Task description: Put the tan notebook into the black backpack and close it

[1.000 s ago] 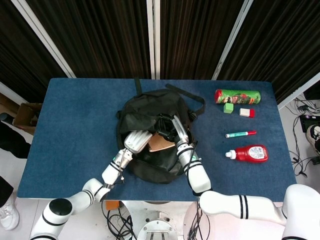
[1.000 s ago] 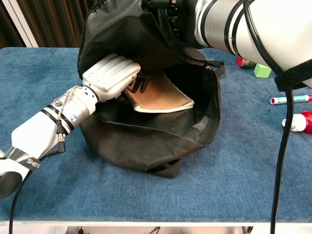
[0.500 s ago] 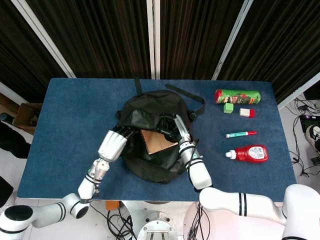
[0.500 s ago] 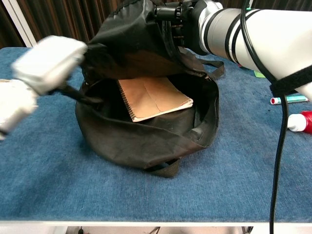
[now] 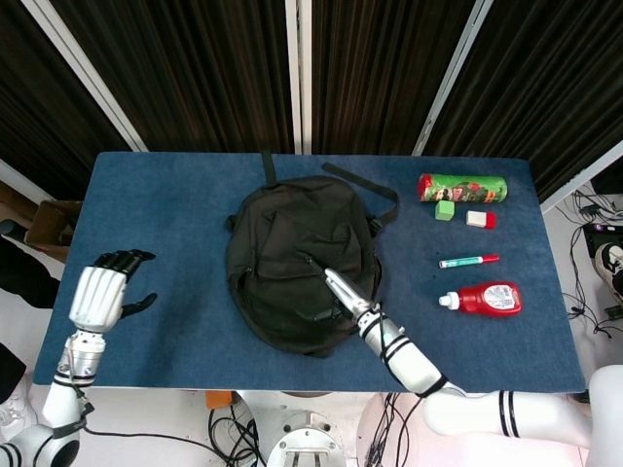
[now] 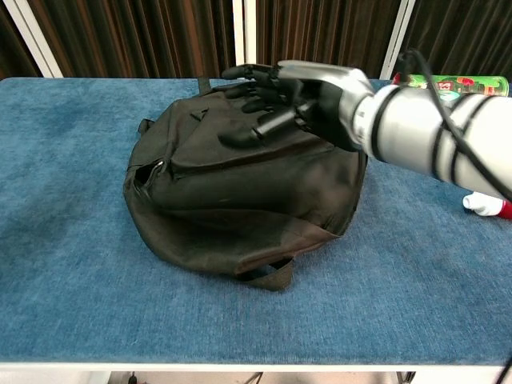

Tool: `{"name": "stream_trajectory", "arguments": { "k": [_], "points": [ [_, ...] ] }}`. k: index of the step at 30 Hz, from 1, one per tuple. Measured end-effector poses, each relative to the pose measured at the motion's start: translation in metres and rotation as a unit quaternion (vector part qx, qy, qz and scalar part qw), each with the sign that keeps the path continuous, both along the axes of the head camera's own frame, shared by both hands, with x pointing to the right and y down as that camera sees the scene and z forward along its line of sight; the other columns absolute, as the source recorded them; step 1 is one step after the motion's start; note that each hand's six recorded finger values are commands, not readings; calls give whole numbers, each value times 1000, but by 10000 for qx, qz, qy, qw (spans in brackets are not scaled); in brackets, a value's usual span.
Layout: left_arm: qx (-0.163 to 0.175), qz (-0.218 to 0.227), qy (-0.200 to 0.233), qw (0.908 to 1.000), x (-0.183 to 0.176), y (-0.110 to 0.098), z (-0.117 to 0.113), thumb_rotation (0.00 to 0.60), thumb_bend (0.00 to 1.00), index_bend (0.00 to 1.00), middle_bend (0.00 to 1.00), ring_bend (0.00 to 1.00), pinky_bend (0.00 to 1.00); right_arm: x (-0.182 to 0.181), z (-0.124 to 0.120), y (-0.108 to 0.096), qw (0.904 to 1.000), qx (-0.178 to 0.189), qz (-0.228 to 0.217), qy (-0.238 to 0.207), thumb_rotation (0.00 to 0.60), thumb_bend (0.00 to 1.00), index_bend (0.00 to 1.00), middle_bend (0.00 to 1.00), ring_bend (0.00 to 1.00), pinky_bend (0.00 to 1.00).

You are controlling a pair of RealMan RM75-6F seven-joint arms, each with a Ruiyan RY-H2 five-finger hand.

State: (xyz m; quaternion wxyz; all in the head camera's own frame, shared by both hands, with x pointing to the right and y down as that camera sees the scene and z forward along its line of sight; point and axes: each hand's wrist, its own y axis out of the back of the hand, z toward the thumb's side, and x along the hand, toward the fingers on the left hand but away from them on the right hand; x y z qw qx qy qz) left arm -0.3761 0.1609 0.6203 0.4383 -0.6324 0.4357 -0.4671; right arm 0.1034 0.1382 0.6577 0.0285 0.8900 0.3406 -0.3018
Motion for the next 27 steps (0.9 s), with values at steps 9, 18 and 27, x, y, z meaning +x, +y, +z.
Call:
{"name": "stream_trajectory", "arguments": {
  "k": [9,18,27],
  "points": [
    [-330,-729,-157,9967,-67,-1,-25,600,32,329,301,234,257,81,-48,-10,9900,1259,-50,639,600,331,29,150,0,0],
    [-801,-1100,-357,9901,-112,30,-47,600,34,261,222,149,199,215,-79,-10,9223,2651,265,2800,600,387,93,142,0,0],
    [-547,-1150,-403,9910,-110,68,-72,600,35,256,220,149,199,314,-93,32,8834,2803,743,3683,600,388,92,132,0,0]
  ]
}}
